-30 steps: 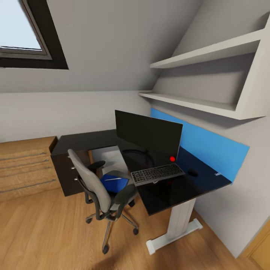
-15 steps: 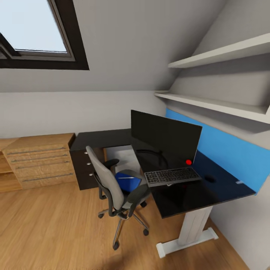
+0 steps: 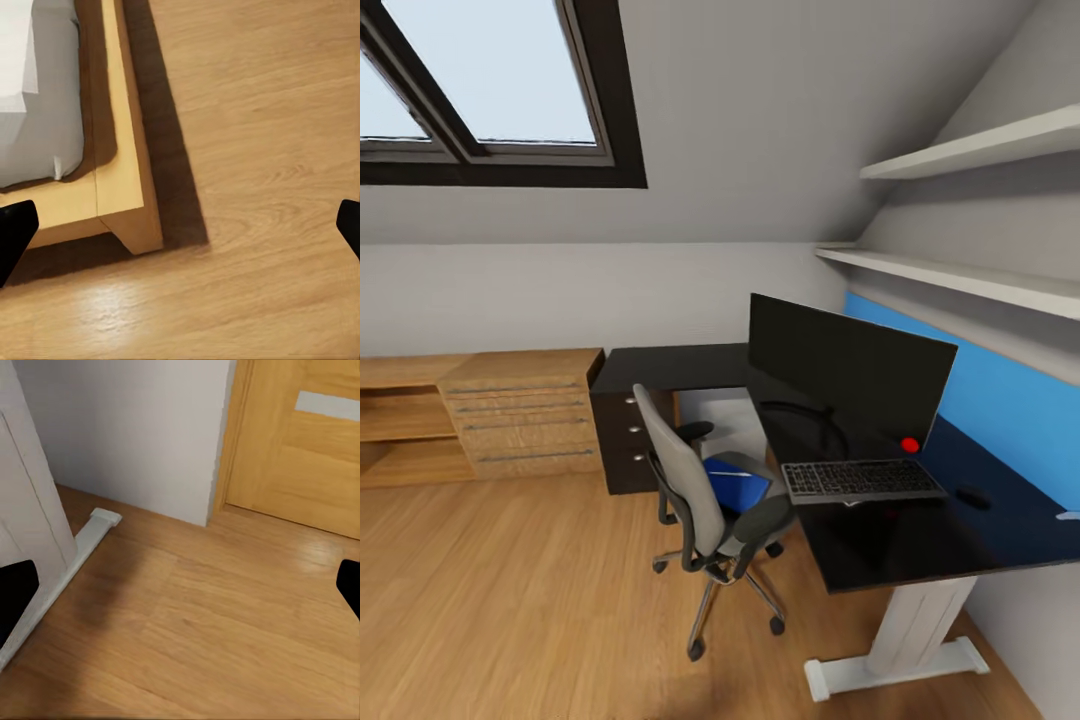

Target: In the bedroom, organize the workspace by keeping the computer under the desk, ensuring the monitor is on the desk, placing the keyboard on the desk next to the monitor, placing the mouse on the desk next to the keyboard, moving the folder from the swivel chair onto the desk next to the mouse, stacking the notebook on top of the folder with the pen on top of the notebook, and positioning the swivel chair next to the desk.

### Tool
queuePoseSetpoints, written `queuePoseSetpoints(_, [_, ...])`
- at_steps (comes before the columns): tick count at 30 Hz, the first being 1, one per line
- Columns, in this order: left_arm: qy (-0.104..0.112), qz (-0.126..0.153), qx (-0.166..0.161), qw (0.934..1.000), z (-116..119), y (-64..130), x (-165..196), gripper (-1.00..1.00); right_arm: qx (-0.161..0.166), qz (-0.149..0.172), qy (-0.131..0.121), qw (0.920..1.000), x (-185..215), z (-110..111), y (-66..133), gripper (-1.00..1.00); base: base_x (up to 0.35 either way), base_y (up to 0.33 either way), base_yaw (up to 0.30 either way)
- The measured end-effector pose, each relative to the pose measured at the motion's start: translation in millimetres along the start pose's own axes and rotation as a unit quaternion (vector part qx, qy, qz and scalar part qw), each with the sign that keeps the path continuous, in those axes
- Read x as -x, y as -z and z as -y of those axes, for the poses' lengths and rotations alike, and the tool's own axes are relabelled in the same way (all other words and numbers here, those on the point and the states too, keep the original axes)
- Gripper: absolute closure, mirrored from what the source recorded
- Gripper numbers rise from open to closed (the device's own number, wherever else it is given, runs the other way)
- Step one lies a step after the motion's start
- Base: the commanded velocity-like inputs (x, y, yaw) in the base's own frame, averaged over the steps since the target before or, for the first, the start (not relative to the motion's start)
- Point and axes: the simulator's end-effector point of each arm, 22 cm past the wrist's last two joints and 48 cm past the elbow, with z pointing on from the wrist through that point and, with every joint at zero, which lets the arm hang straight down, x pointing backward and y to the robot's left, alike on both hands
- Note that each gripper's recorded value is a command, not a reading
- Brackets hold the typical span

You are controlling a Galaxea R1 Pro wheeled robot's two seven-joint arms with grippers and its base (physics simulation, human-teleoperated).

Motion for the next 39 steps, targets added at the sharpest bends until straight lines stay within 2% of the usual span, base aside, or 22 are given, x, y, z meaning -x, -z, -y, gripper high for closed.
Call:
queuePoseSetpoints(3, [-0.029, -0.002, -0.032, 0.9991, 8, 3.6, -7, -1.0, 0.002, 0.0, 0.002, 1.0, 0, 0, 0.0, -1.0, 0.0, 0.0, 0.254])
queuePoseSetpoints(6, [-0.044, -0.004, -0.051, 0.9977, 15, 6.7, -11, -1.0, 0.009, 0.0, 0.003, 1.0, 0, -3, 0.0, -1.0, 0.0, 0.0, 0.21])
queuePoseSetpoints(8, [-0.06, -0.004, -0.071, 0.9957, 22, 10.6, -15, -1.0, 0.019, 0.0, 0.004, 0.9998, -1, -7, -0.1, -1.0, 0.0, 0.0, 0.095])
queuePoseSetpoints(9, [-0.078, -0.005, -0.092, 0.9927, 30, 15.5, -20, -1.0, 0.029, 0.0, 0.004, 0.9996, -1, -11, 0.1, -1.0, 0.0, 0.0, 0.052])
queuePoseSetpoints(11, [-0.093, -0.005, -0.11, 0.9896, 37, 19.9, -24, -1.0, 0.036, 0.0, 0.004, 0.9993, -1, -14, 0.2, -1.0, 0.0, 0.0, 0.03])
queuePoseSetpoints(16, [-0.108, -0.004, -0.128, 0.9859, 44, 23.6, -27, -1.0, 0.042, 0.0, 0.004, 0.9991, -1, -16, 0.2, -1.0, 0.0, -0.001, 0.011])
queuePoseSetpoints(20, [-0.111, -0.007, -0.13, 0.9853, 44, 24.0, -28, -1.0, 0.043, -0.001, 0.004, 0.9991, -1, -17, 0.4, -1.0, 0.0, -0.023, 0.001])
queuePoseSetpoints(21, [-0.114, -0.011, -0.13, 0.9848, 44, 24.2, -30, -1.0, 0.043, -0.001, 0.004, 0.9991, -1, -17, 0.4, -1.0, 0.0, -0.009, 0.0])
queuePoseSetpoints(24, [-0.137, -0.049, -0.132, 0.9805, 46, 25.0, -46, -1.0, 0.043, -0.001, 0.004, 0.9991, -1, -17, 0.4, -1.0, 0.0, -0.005, 0.0])
queuePoseSetpoints(29, [-0.149, -0.082, -0.136, 0.976, 52, 31.2, -61, -1.0, 0.043, -0.001, 0.004, 0.9991, -1, -17, 0.4, -1.0, 0.0, -0.001, 0.0])
queuePoseSetpoints(34, [-0.146, -0.089, -0.14, 0.9752, 56, 37.9, -67, -1.0, 0.043, -0.001, 0.004, 0.9991, -1, -17, 0.4, -1.0, 0.0, 0.0, 0.0])
queuePoseSetpoints(39, [-0.133, -0.087, -0.149, 0.976, 66, 45.7, -68, -1.0, 0.042, -0.001, 0.004, 0.9991, -1, -16, 0.4, -1.0, 0.0, 0.0, 0.0])
